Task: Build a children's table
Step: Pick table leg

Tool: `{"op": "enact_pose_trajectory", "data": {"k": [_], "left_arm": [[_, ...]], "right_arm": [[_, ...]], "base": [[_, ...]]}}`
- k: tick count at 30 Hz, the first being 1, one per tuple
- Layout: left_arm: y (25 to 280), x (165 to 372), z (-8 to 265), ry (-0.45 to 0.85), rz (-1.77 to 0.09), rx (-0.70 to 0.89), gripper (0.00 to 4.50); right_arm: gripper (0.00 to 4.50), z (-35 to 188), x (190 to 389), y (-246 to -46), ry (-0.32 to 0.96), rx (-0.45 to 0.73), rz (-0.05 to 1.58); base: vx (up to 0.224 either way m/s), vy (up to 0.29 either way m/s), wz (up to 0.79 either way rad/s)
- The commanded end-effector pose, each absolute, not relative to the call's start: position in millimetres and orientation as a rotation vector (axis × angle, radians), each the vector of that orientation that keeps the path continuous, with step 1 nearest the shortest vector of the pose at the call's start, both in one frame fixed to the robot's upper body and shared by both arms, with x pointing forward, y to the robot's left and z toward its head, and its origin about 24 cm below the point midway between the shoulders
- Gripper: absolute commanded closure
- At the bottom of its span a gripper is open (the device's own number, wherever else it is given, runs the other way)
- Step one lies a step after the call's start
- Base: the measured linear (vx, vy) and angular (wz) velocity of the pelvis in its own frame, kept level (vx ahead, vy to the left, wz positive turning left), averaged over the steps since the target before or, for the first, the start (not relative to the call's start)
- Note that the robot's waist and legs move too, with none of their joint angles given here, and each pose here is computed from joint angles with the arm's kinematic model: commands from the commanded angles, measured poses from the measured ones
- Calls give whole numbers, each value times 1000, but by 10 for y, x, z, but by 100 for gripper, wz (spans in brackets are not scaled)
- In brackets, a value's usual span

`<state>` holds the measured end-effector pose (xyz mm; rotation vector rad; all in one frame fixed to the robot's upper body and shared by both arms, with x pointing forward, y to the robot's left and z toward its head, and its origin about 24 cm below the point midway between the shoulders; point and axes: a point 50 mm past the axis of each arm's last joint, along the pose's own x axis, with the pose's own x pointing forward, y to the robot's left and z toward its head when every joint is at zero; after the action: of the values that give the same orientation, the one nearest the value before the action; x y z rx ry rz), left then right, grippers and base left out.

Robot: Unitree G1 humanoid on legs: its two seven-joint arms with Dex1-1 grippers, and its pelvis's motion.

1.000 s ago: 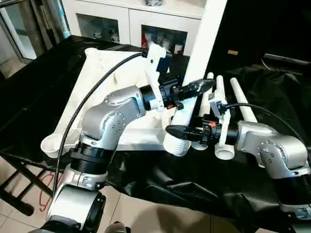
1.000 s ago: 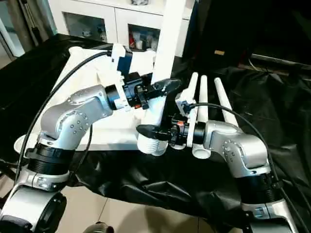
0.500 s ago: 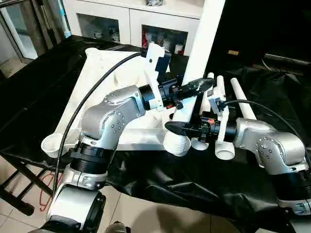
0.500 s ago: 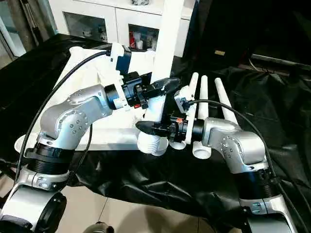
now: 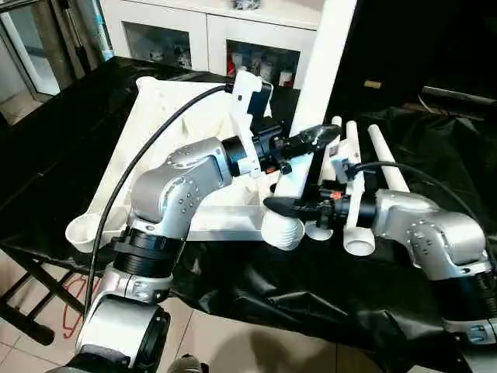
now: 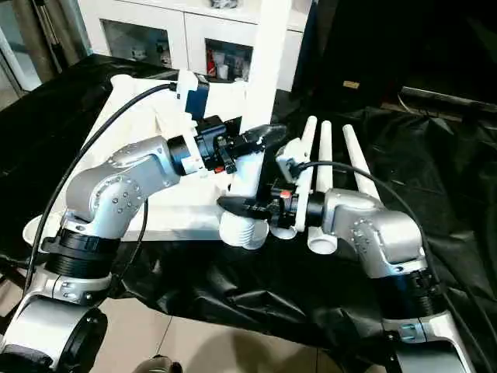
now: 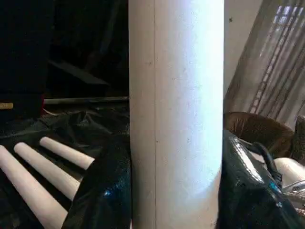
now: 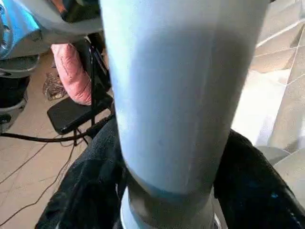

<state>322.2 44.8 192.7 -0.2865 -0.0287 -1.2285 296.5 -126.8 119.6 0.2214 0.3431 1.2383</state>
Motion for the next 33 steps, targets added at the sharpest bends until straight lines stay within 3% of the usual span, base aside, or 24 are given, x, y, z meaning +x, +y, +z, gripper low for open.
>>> {"op": "enact_pose_trajectory", "data": {"k": [1,7,9,13,15,24,26,33], "left_arm": [[421,3229,2061,-76,-1250,-276,266],[417,3219,2061,-74,-1258,-277,266],[417,3217,2060,-73,-1261,-278,266],[409,3207,2059,-67,-1271,-291,266],[407,3205,2057,-64,-1274,-296,266],[419,3226,2049,-59,-1241,-290,266],[419,3227,2036,-54,-1234,-291,210],[498,3251,2073,-124,-1189,-350,166]], "right_arm": [[156,1222,2988,-1279,339,204,1228],[151,1227,2976,-1271,339,214,1239],[179,1228,2974,-1273,340,220,1241],[192,1231,2972,-1273,338,233,1245],[227,1230,2971,-1270,339,237,1248],[257,1214,2966,-1273,342,245,1245],[259,1209,2967,-1276,339,248,1239],[259,1198,2988,-1263,294,270,1201]], "base": [[0,0,0],[0,0,0],[0,0,0],[0,0,0],[0,0,0],[0,0,0],[0,0,0],[0,0,0]]}}
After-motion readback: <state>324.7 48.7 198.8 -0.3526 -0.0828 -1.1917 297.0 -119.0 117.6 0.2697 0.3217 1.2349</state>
